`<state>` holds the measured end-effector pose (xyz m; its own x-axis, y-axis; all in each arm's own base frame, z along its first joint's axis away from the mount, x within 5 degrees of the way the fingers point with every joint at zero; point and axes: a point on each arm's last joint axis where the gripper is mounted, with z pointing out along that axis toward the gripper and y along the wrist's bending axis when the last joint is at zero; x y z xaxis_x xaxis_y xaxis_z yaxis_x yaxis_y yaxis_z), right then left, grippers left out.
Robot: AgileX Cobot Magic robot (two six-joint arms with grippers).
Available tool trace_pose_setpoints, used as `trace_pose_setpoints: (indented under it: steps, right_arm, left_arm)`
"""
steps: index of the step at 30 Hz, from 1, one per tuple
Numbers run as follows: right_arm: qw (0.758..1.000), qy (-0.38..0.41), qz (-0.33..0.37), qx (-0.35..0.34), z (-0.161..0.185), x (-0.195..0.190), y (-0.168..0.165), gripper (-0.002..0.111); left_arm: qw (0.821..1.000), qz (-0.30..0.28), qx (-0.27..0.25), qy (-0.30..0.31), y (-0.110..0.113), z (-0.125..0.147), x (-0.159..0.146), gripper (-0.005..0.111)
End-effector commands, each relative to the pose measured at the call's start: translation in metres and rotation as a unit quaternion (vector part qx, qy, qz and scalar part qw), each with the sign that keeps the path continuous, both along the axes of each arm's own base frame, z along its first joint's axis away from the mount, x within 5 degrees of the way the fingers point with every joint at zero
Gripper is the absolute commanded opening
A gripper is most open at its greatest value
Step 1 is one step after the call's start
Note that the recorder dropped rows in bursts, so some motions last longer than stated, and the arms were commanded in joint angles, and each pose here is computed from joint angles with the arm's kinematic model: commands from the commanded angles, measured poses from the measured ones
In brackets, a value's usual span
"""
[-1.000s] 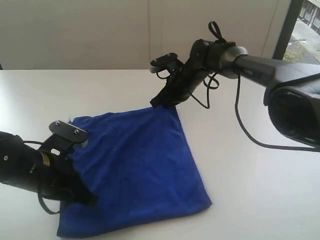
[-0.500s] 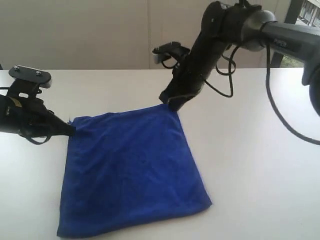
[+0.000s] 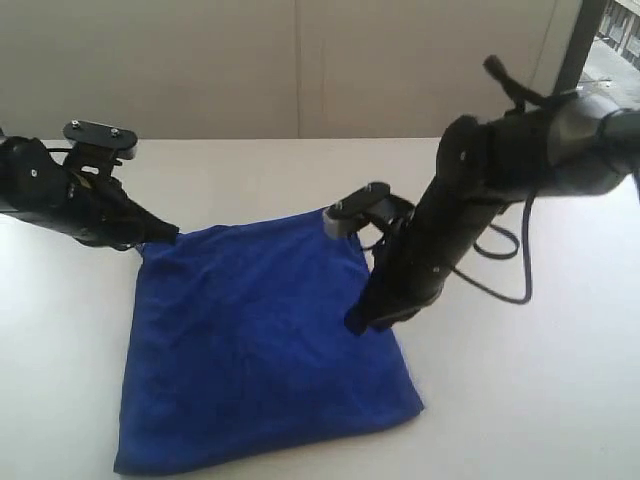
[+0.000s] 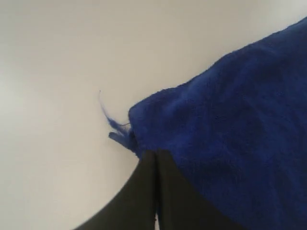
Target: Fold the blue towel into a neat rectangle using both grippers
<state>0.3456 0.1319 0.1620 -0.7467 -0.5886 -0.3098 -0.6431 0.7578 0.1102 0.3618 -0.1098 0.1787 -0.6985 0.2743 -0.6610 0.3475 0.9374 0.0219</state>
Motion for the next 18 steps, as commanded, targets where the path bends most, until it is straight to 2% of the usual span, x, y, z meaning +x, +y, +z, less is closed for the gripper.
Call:
trace_pose_setpoints:
  steps: [1,11,18]
  right_arm:
    - [1.0,-0.018,0.0,-0.006,-0.019,-0.013,0.008,0.0]
    - [0.999,-0.008,-0.004,-0.031,-0.034,-0.024,0.001,0.0]
    - [0.998,0.029,-0.004,-0.046,-0.062,-0.032,-0.003,0.0]
  left_arm:
    - [1.0,-0.028,0.006,0.012,-0.021,-0.015,-0.002,0.0]
    - [0.998,-0.046,0.03,0.037,-0.026,-0.05,0.003,0.0]
    - [0.996,-0.065,0.043,0.042,-0.029,-0.054,0.011,0.0]
